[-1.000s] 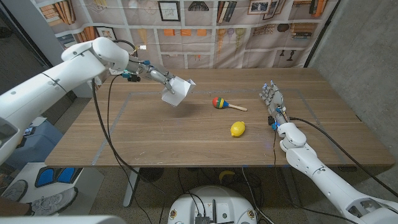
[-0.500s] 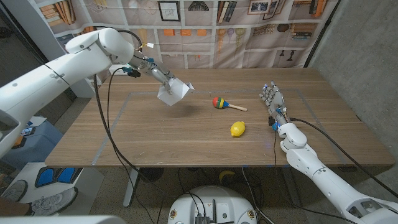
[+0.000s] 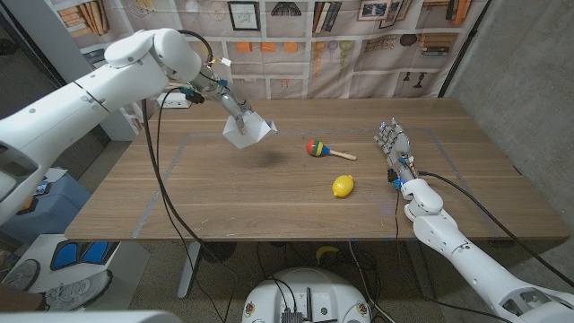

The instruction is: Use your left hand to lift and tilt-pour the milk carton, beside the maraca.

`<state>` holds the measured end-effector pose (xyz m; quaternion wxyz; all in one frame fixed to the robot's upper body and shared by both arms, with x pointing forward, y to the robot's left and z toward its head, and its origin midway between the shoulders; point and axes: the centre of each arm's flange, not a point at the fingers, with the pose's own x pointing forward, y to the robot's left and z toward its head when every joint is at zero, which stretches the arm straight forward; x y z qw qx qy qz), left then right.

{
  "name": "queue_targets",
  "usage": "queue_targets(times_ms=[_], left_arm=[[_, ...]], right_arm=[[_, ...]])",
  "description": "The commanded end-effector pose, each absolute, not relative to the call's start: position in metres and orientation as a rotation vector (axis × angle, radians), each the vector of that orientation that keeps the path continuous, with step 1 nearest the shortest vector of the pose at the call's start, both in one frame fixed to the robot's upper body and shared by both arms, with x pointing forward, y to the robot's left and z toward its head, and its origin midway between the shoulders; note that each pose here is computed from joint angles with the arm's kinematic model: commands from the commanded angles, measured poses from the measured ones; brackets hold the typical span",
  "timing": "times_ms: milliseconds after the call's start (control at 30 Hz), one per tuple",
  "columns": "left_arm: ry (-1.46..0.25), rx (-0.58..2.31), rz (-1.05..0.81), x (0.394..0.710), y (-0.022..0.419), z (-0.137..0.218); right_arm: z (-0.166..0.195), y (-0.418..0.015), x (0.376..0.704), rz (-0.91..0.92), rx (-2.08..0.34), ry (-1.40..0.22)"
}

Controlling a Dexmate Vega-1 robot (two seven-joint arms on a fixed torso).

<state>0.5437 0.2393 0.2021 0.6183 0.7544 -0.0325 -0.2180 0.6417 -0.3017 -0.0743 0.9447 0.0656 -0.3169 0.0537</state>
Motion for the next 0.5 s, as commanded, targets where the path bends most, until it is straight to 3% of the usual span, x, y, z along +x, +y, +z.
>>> queue_targets(times_ms=[33, 500], left_arm=[[-0.042, 1.880, -0.505, 0.545, 0.223, 0.213], [-0.002, 2.049, -0.439, 0.542, 0.207, 0.210]], right_arm=[[-0.080, -0.303, 0.643, 0.107, 0.152, -0.642], [-0.086, -0.305, 0.645, 0.109, 0.174, -0.638]])
